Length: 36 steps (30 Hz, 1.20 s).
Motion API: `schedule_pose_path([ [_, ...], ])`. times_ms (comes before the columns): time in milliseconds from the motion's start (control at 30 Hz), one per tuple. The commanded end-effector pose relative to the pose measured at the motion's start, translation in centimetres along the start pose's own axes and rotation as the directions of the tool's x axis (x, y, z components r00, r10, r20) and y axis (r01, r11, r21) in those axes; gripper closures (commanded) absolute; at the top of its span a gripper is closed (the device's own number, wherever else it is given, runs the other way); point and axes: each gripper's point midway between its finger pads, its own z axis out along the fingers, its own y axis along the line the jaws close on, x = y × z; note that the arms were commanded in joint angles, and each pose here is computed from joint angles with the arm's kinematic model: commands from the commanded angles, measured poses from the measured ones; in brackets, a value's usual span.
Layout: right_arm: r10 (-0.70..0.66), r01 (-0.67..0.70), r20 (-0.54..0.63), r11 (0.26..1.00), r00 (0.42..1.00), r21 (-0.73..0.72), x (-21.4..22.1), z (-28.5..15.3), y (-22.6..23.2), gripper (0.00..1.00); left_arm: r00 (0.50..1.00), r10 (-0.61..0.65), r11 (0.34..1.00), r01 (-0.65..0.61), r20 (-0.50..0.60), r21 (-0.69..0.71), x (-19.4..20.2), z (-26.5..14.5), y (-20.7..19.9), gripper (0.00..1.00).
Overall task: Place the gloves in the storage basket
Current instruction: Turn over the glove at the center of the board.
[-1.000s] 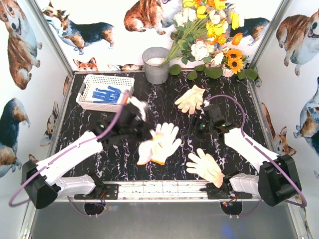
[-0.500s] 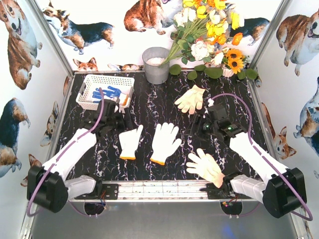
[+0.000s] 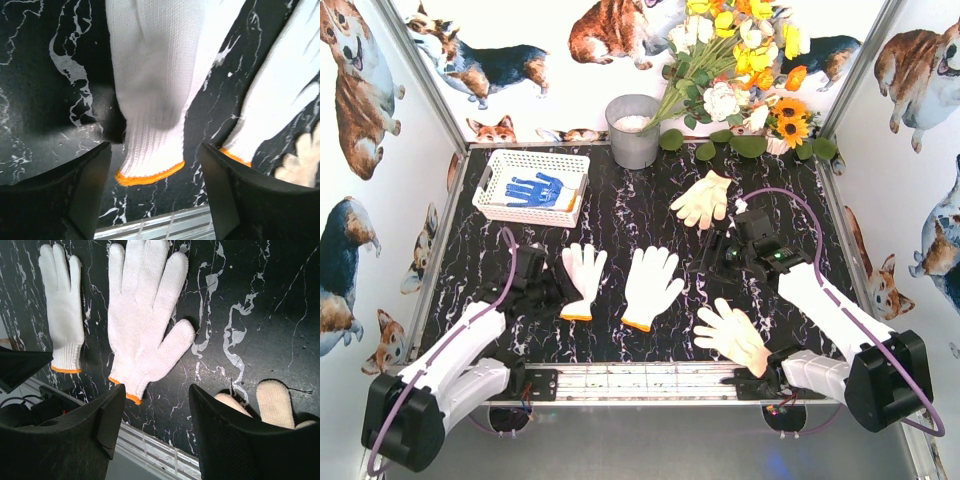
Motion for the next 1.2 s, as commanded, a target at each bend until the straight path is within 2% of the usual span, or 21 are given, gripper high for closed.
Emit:
schedule_pose_path([
  [0, -0.017, 0.022, 0.067, 0.997, 0.998, -0.072, -2.1, -0.5, 2.3, 0.44, 0.995, -0.095, 0.994, 0.094, 0.024, 0.063, -0.1, 0.5, -0.7, 0.37],
  [100, -0.012, 0.017, 0.07, 0.997, 0.997, -0.074, -1.8, -0.6, 2.1, 0.44, 0.991, -0.131, 0.987, 0.13, -0.002, 0.09, 0.7, 1.2, -0.7, 0.42],
  [267, -0.019, 0.025, 0.074, 0.997, 0.997, -0.07, -1.8, -0.9, 2.1, 0.44, 0.988, -0.152, 0.983, 0.153, -0.008, 0.1, 0.9, 2.0, -0.5, 0.45],
  [300, -0.02, 0.025, 0.076, 0.997, 0.997, -0.069, -1.9, -0.9, 2.1, 0.44, 0.988, -0.153, 0.982, 0.152, -0.003, 0.112, 0.8, 2.1, -0.7, 0.52],
  [367, -0.021, 0.027, 0.08, 0.997, 0.997, -0.072, -2.0, -0.9, 2.2, 0.44, 0.988, -0.149, 0.98, 0.144, 0.029, 0.137, 0.1, 2.1, -1.2, 0.77],
  [433, -0.021, 0.027, 0.078, 0.997, 0.997, -0.078, -2.1, -0.9, 2.4, 0.44, 0.988, -0.127, 0.986, 0.117, 0.084, 0.117, -1.3, 1.5, -1.2, 0.92],
  [500, -0.023, 0.03, 0.08, 0.996, 0.997, -0.081, -2.2, -1.0, 2.6, 0.44, 0.985, -0.056, 0.998, 0.048, 0.163, 0.05, -3.4, -0.1, -0.9, 0.99],
  [567, -0.024, 0.03, 0.089, 0.997, 0.996, -0.074, -2.5, -1.2, 2.6, 0.44, 0.972, 0.033, 0.999, -0.026, 0.233, -0.035, -5.8, -2.4, -0.9, 1.0],
  [667, -0.031, 0.039, 0.105, 0.996, 0.994, -0.074, -3.0, -1.3, 2.9, 0.44, 0.949, 0.184, 0.978, -0.151, 0.256, -0.143, -8.9, -6.1, -2.0, 1.0],
  [767, -0.034, 0.042, 0.107, 0.996, 0.994, -0.075, -3.3, -1.2, 3.1, 0.44, 0.925, 0.337, 0.927, -0.293, 0.175, -0.235, -9.3, -6.9, -3.4, 1.0],
  [833, -0.029, 0.037, 0.098, 0.996, 0.995, -0.075, -3.0, -1.1, 2.9, 0.44, 0.881, 0.463, 0.859, -0.417, 0.099, -0.297, -7.7, -6.3, -4.8, 1.0],
  [900, -0.021, 0.028, 0.091, 0.997, 0.996, -0.071, -2.7, -0.9, 2.6, 0.44, 0.809, 0.588, 0.769, -0.553, 0.013, -0.321, -4.6, -5.1, -6.4, 1.0],
  [1067, -0.001, 0.006, 0.096, 0.999, 0.995, -0.053, -1.8, -0.8, 1.5, 0.44, 0.673, 0.728, 0.61, -0.722, -0.127, -0.326, 0.7, -2.3, -7.8, 1.0],
  [1167, -0.005, 0.01, 0.118, 0.999, 0.993, -0.04, -1.9, -1.1, 1.2, 0.44, 0.616, 0.773, 0.557, -0.774, -0.151, -0.302, 2.1, -1.7, -8.7, 1.0],
])
